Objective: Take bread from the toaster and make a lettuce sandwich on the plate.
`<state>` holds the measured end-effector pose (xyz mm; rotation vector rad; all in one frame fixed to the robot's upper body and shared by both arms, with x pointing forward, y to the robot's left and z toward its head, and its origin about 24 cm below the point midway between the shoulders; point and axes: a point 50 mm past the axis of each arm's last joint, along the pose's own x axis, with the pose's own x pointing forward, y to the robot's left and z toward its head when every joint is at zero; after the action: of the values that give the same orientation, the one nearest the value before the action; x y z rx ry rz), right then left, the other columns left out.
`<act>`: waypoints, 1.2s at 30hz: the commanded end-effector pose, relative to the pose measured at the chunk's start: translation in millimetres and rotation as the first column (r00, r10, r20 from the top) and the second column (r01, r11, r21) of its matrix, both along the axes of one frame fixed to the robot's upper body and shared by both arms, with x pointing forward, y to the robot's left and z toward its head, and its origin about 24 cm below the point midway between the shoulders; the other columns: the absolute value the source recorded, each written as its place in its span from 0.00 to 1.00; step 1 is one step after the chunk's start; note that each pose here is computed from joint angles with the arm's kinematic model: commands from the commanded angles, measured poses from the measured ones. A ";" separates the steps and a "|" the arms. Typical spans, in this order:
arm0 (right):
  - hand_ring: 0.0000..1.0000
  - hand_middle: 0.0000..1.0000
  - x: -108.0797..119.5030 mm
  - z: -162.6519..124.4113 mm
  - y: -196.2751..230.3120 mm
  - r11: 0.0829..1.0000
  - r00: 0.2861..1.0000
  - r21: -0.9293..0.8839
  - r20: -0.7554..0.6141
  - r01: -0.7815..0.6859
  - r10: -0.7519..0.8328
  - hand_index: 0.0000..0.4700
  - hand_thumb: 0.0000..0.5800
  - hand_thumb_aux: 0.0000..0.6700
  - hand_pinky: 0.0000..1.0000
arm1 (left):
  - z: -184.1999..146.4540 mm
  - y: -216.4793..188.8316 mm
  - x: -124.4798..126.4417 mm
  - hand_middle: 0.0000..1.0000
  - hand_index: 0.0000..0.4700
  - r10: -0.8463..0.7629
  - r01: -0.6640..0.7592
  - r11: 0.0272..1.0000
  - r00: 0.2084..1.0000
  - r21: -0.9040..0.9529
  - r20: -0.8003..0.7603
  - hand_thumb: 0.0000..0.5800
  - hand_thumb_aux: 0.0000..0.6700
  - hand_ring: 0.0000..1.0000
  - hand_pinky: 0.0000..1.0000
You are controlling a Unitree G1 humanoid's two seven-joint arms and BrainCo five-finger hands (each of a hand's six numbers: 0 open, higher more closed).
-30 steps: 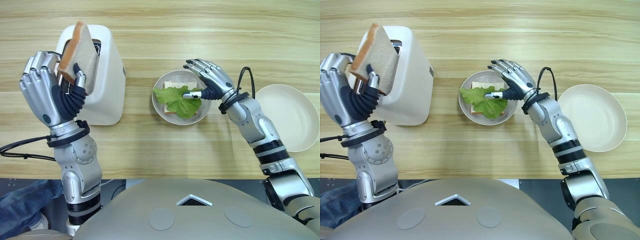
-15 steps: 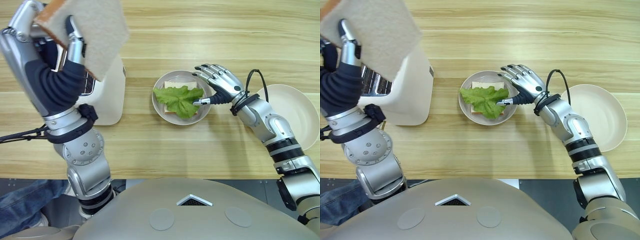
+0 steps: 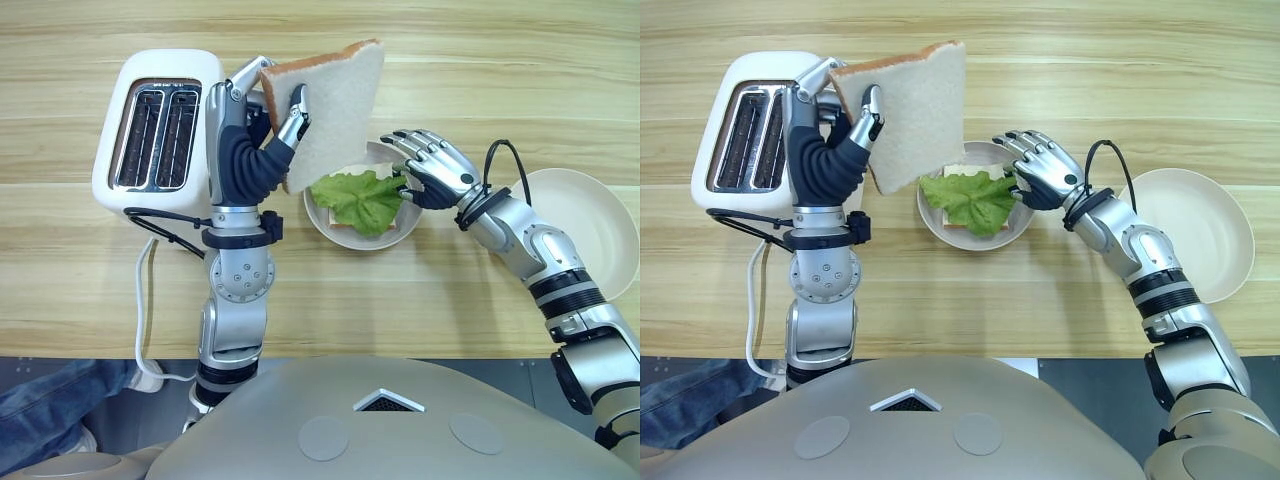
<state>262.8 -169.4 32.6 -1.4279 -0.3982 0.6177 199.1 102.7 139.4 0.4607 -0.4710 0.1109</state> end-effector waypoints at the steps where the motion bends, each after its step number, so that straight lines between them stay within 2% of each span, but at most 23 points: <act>1: 0.00 0.00 3.5 6.7 -2.6 1.000 1.000 0.008 0.021 0.006 -0.007 1.00 1.00 1.00 0.00 | -4.9 -3.4 3.2 1.00 1.00 -0.002 0.002 1.000 1.000 -0.025 -0.010 1.00 1.00 1.00 1.00; 13: 0.00 0.00 25.0 5.5 -12.5 0.995 0.995 0.007 0.022 0.102 -0.102 1.00 1.00 1.00 0.00 | -19.0 -10.4 9.7 1.00 1.00 -0.049 0.043 0.996 0.996 -0.074 -0.078 1.00 1.00 1.00 1.00; 17: 0.00 0.00 24.1 -0.6 -10.1 0.996 0.996 -0.002 -0.001 0.091 -0.091 1.00 1.00 1.00 0.00 | -26.0 -13.9 12.3 1.00 1.00 -0.081 0.071 0.993 0.990 -0.093 -0.113 1.00 1.00 1.00 1.00; 18: 0.00 0.00 23.0 -1.1 -9.1 0.997 0.997 0.002 -0.002 0.082 -0.082 0.75 0.94 0.75 0.00 | -28.8 -15.0 13.4 1.00 1.00 -0.093 0.080 0.991 0.987 -0.105 -0.129 1.00 1.00 1.00 1.00; 19: 0.00 0.00 21.9 -0.9 -8.0 0.997 0.997 0.005 0.000 0.071 -0.071 0.28 0.48 0.28 0.00 | -31.5 -15.9 14.6 1.00 1.00 -0.102 0.085 0.989 0.985 -0.119 -0.143 1.00 1.00 1.00 1.00; 20: 0.00 0.00 20.4 0.0 -6.4 0.998 0.998 0.010 0.003 0.056 -0.056 0.00 0.00 0.00 0.00 | -34.5 -17.1 16.1 1.00 1.00 -0.114 0.093 0.986 0.981 -0.136 -0.158 1.00 1.00 1.00 1.00; 23: 0.00 0.00 16.9 5.5 -6.4 1.000 0.999 0.008 0.021 0.029 -0.029 0.00 0.00 0.00 0.00 | -42.5 -21.4 22.5 1.00 1.00 -0.150 0.115 0.977 0.970 -0.182 -0.194 1.00 1.00 1.00 1.00; 29: 0.00 0.00 12.6 35.4 -22.9 0.999 0.994 -0.018 0.106 0.032 -0.030 0.00 0.00 0.00 0.00 | -58.6 -31.5 38.8 1.00 1.00 -0.226 0.144 0.944 0.938 -0.297 -0.263 1.00 1.00 1.00 1.00; 36: 0.00 0.00 7.7 60.1 -67.8 0.973 0.965 -0.074 0.159 0.220 -0.207 0.00 0.00 0.00 0.00 | -73.3 -42.6 56.6 1.00 1.00 -0.293 0.176 0.924 0.896 -0.339 -0.333 1.00 1.00 1.00 1.00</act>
<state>272.9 -219.5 84.0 -1.5608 -0.3928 0.4211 249.5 75.7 62.2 0.1786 -0.1296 -0.1150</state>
